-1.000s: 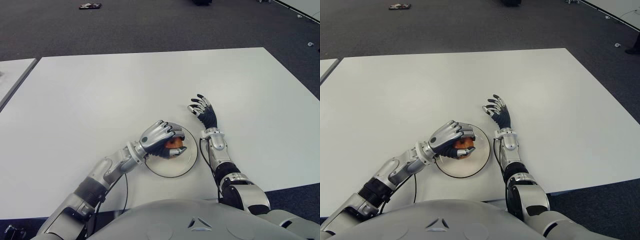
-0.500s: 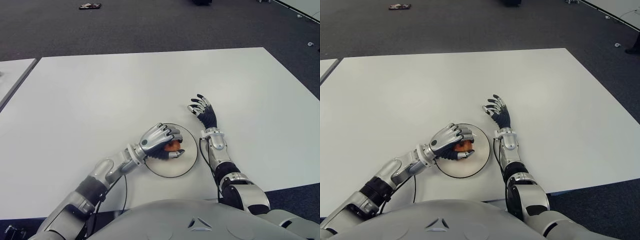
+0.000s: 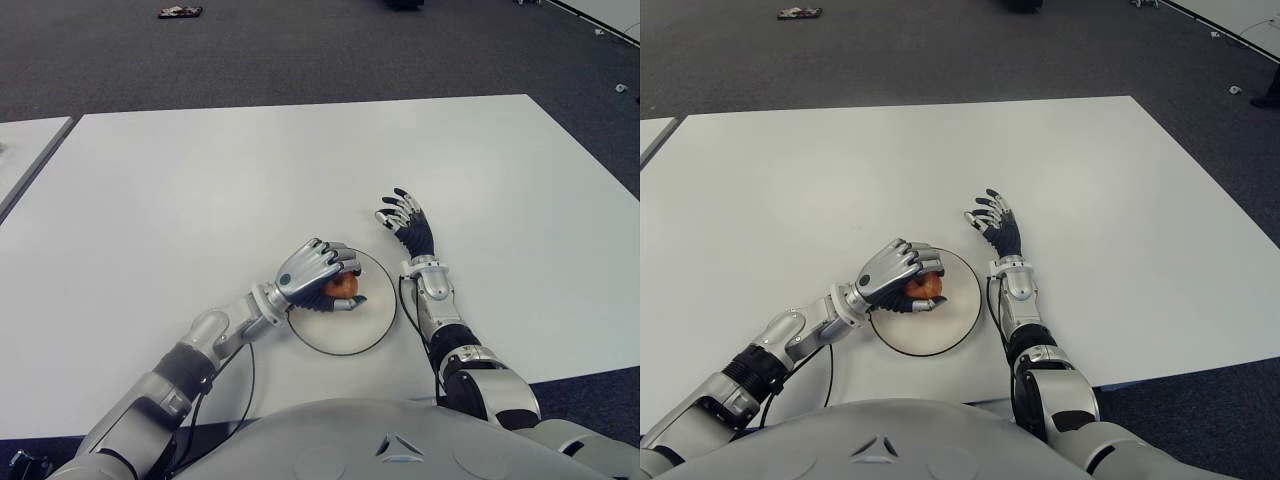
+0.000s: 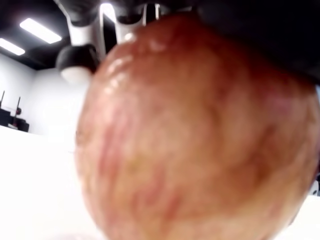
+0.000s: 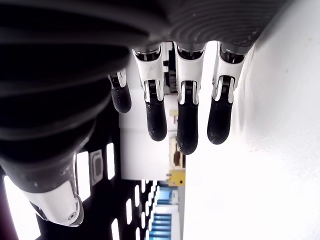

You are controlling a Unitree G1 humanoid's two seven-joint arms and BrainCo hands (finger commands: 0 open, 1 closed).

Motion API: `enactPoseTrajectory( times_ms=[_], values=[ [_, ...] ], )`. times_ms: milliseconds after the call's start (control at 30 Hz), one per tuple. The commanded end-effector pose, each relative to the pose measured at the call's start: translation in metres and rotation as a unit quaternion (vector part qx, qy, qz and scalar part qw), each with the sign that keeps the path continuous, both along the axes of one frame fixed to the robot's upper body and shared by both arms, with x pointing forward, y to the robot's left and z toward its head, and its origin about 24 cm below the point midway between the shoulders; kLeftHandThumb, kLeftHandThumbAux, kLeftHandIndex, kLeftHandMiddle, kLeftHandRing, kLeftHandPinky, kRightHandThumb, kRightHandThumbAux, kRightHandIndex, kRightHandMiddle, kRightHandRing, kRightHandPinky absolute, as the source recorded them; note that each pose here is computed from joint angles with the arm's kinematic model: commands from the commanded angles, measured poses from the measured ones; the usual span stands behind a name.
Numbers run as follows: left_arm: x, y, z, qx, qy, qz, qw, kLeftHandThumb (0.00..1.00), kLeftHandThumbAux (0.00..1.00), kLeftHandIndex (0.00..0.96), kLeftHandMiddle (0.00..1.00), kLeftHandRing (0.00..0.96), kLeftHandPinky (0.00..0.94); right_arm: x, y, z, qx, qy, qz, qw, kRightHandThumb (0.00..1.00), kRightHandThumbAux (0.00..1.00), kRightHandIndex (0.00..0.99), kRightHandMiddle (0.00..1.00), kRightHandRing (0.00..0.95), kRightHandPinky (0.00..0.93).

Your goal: Put the apples into the plate.

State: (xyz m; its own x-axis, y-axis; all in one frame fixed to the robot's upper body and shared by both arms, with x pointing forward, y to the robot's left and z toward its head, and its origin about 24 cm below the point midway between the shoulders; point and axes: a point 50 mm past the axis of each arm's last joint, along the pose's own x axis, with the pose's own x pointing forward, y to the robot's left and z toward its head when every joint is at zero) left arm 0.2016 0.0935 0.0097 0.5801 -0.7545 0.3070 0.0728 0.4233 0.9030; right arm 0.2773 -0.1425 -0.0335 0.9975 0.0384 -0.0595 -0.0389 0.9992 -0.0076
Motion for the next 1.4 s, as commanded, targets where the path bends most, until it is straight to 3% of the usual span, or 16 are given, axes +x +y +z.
enactPoseTrajectory(
  times_ms=[33,100,167,200,400,600,1000,1400],
  values=[
    [0.004,-0.002,0.003,0.003,-0.035,0.006,0.999,0.244,0.670,0.757,0.865,0.856,0.840,-0.019,-0.001,-0.023,0.000,0.058,-0.001,0.998,0.215,0.690,0.133,0.276,0.325,0.358],
    [0.005,-0.002,0.004,0.006,-0.039,0.006,0.999,0.182,0.606,0.617,0.811,0.799,0.777,-0.018,-0.001,-0.022,0.000,0.058,-0.001,0.998,0.220,0.690,0.134,0.278,0.327,0.362],
    [0.004,-0.002,0.004,0.014,-0.036,0.006,0.999,0.159,0.573,0.556,0.756,0.727,0.703,-0.019,-0.001,-0.022,0.001,0.057,-0.001,0.998,0.224,0.692,0.134,0.279,0.329,0.365],
    [0.004,-0.002,0.003,0.018,-0.034,0.006,0.999,0.146,0.547,0.507,0.672,0.639,0.608,-0.019,0.000,-0.022,0.001,0.057,-0.001,0.998,0.227,0.694,0.134,0.281,0.332,0.368],
    [0.004,0.000,0.006,0.033,-0.024,0.012,0.999,0.107,0.474,0.356,0.407,0.349,0.287,-0.020,0.000,-0.023,0.003,0.059,-0.001,0.998,0.237,0.699,0.135,0.284,0.337,0.371],
    [0.004,0.001,0.006,0.055,-0.008,0.019,0.998,0.032,0.426,0.209,0.243,0.181,0.102,-0.020,0.001,-0.023,0.002,0.060,-0.002,0.998,0.230,0.698,0.139,0.284,0.340,0.373],
    [0.005,0.003,0.020,0.030,0.012,0.020,0.999,0.000,0.436,0.065,0.081,0.045,0.012,-0.021,0.000,-0.023,-0.002,0.058,0.000,0.998,0.214,0.698,0.142,0.267,0.324,0.355],
    [0.006,0.004,0.024,0.005,0.020,0.016,1.000,0.000,0.433,0.025,0.043,0.008,0.000,-0.022,0.001,-0.023,-0.005,0.054,0.002,0.999,0.207,0.687,0.142,0.258,0.315,0.352]
  ],
)
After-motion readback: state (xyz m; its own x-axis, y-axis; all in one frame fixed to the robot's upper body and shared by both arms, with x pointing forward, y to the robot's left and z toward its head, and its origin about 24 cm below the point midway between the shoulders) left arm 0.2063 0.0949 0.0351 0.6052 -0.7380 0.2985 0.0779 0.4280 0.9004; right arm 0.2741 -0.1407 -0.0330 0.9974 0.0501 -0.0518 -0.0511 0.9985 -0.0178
